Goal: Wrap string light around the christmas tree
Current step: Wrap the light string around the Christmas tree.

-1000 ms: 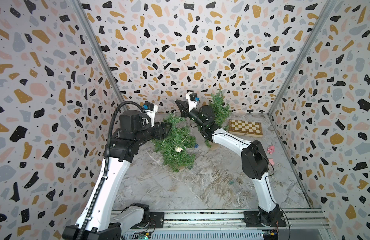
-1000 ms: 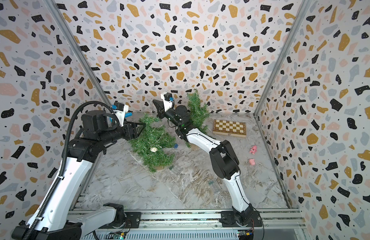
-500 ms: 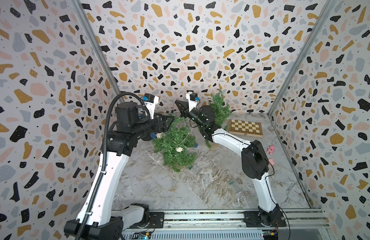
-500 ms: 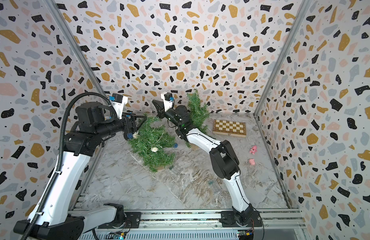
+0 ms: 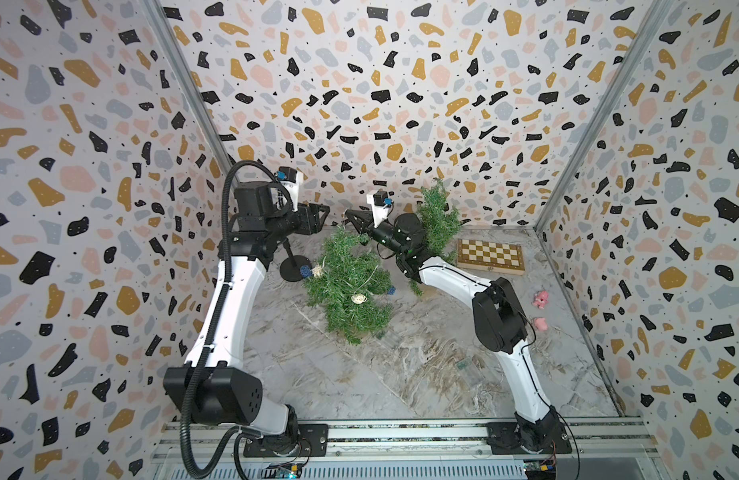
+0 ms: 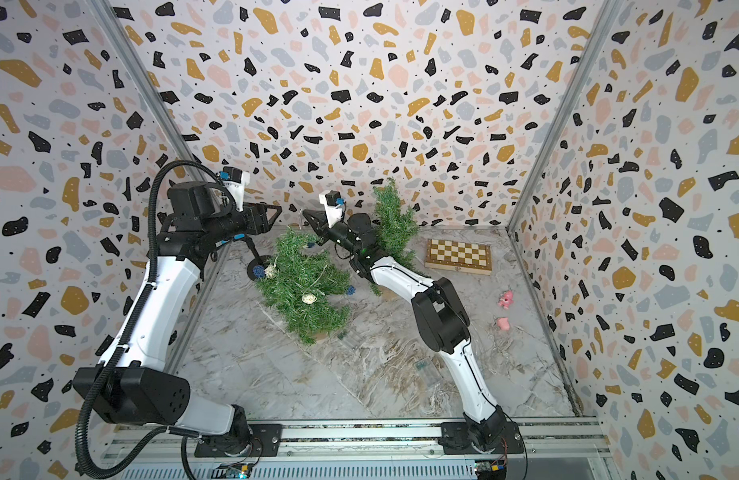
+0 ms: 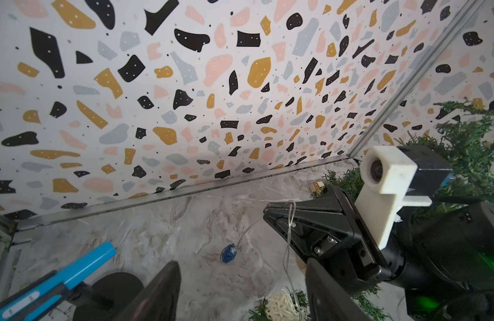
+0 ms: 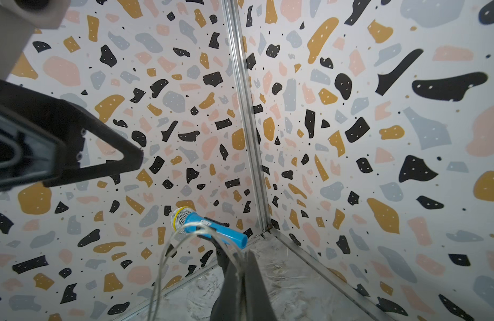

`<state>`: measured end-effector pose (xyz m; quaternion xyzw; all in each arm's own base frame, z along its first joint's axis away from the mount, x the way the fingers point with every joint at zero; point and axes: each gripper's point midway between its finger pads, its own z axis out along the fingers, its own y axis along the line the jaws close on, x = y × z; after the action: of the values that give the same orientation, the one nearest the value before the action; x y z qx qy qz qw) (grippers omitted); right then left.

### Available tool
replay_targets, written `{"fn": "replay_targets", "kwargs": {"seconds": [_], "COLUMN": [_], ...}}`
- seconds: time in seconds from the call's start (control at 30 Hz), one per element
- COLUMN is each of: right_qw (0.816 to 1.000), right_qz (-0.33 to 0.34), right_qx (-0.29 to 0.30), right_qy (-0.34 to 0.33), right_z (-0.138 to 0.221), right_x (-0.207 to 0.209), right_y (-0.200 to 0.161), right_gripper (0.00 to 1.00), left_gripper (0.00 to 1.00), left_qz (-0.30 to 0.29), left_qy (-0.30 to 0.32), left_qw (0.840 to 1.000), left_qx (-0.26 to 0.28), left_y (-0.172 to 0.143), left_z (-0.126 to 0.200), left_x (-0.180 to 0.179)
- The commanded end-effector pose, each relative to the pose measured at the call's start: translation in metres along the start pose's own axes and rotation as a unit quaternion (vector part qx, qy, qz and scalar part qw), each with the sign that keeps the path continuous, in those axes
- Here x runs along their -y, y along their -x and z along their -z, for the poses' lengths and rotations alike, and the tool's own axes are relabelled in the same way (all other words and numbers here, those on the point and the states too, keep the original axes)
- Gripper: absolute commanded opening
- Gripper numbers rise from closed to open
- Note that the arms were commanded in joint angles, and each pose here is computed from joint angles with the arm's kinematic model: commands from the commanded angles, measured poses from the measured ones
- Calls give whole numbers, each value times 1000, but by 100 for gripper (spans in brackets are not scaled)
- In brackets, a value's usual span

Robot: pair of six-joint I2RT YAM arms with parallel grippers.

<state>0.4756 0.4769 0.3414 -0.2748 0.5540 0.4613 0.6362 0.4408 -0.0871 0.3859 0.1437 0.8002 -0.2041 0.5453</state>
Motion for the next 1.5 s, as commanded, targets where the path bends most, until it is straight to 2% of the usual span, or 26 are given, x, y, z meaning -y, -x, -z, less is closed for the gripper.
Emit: {"fn": "replay_targets", "kwargs": {"seconds": [0.0, 0.23, 0.43, 0.57, 0.7, 0.77, 0.93, 1.23, 1.3, 1.37, 1.43, 1.47], "right_qw": [998, 993, 987, 987, 987, 987, 985, 984, 984, 985, 985, 986], "right_qz": [-6, -28, -36, -37, -38, -38, -38, -38, -40, -40, -42, -43], "right_qx": [49, 84, 106, 105, 99, 97, 93, 94, 96, 96, 94, 94], "right_qy": [45, 85, 116, 120, 123, 125, 143, 143, 142, 140, 136, 133], "right_z": [-1, -2, -2, -4, -6, -7, -8, -7, -7, -7, -6, -5], "right_x": [-19, -35, -49, -51, -54, -56, -68, -69, -67, -65, -62, -61], "right_y": [51, 78, 100, 98, 92, 90, 89, 91, 91, 91, 92, 92], "right_gripper": [0, 0, 0, 0, 0, 0, 0, 0, 0, 0, 0, 1], "left_gripper": [73, 73, 73, 76, 77, 77, 73, 48, 36, 16, 0, 0], "left_qz": [-74, -72, -57, -82, -89, -89, -88, -70, -67, -65, -70, -76], "left_qy": [-23, -38, -45, -114, -150, -165, -150, -183, -185, -181, -165, -153], "left_qw": [997, 997, 997, 990, 984, 981, 982, 978, 978, 979, 982, 984], "left_qx": [19, -1, 7, 15, 37, 56, 67, 73, 70, 68, 63, 60], "left_y": [-2, -12, -15, -22, -24, -14, 0, 5, 3, 3, 4, 5], "left_z": [-7, -19, -16, -14, -13, -15, -32, -49, -52, -52, -50, -48], "left_x": [5, -6, -21, -1, 11, 15, 5, 8, 8, 7, 4, 2]}}
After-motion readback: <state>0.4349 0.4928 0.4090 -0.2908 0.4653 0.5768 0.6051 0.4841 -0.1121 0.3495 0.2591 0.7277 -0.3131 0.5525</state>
